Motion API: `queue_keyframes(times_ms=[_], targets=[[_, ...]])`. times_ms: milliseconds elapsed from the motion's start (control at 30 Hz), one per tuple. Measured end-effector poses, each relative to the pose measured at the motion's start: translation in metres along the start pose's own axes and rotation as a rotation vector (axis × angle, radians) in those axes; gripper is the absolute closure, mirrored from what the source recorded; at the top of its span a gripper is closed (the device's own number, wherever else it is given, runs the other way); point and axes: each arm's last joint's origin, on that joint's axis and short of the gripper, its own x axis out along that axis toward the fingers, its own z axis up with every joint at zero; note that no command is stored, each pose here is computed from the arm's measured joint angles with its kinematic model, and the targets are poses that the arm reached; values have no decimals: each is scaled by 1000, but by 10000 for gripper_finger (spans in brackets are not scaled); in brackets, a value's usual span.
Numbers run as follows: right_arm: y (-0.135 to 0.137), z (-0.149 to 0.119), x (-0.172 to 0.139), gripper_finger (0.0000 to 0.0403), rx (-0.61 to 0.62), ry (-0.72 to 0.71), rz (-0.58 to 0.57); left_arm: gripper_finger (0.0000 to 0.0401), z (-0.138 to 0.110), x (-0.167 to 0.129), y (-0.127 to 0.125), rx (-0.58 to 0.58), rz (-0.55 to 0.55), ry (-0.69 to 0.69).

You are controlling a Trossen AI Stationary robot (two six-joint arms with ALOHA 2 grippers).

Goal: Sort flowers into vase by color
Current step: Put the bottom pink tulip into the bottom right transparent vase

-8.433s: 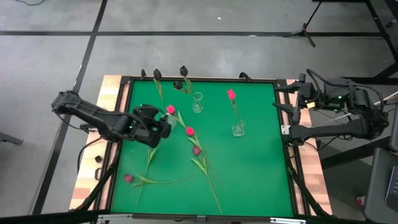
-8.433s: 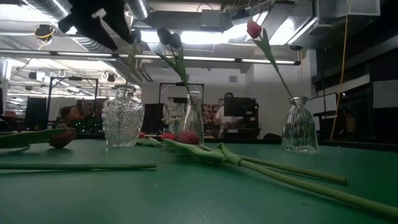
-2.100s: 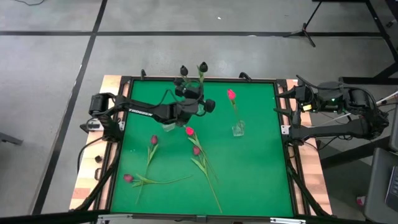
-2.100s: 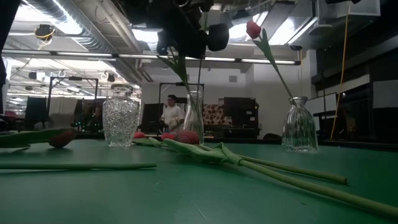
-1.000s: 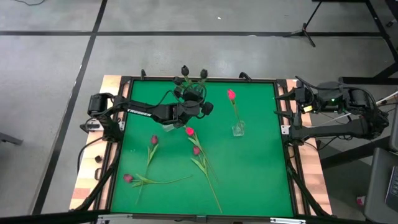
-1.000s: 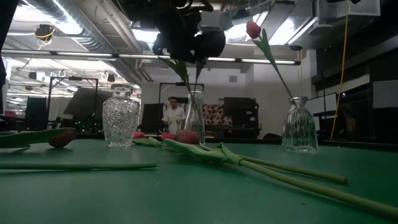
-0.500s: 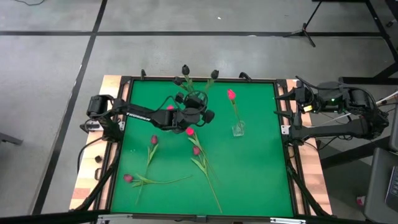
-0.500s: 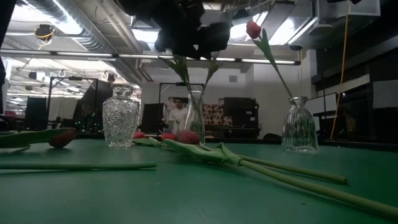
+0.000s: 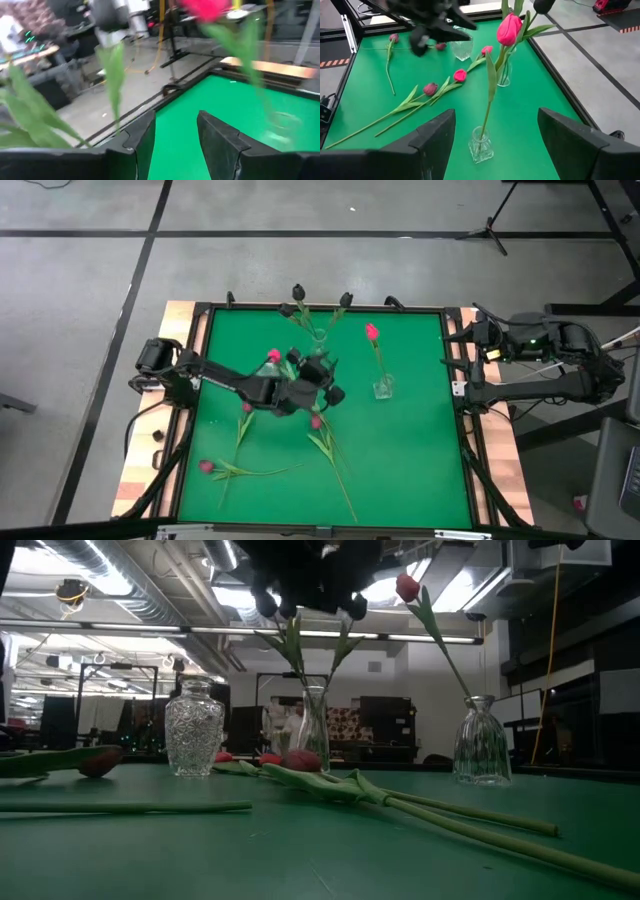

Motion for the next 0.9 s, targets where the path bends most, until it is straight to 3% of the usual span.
queue_keyframes(times_ms=[167, 400, 500, 700, 900], targets=[[2, -9, 16, 121, 51, 54, 20, 257, 2, -37, -18, 28, -15, -50], [10, -18, 60, 121, 112, 73, 204, 257, 6, -107, -35, 21, 63, -130], [13, -23, 80, 121, 125, 87, 244, 257, 13, -140, -36, 10, 37, -152], [31, -35, 118, 121, 121, 182, 335, 257, 37, -198, -18, -93, -163, -195], [77, -39, 142, 120, 77, 244, 428, 257, 60, -241, 7, -152, -472, -263]])
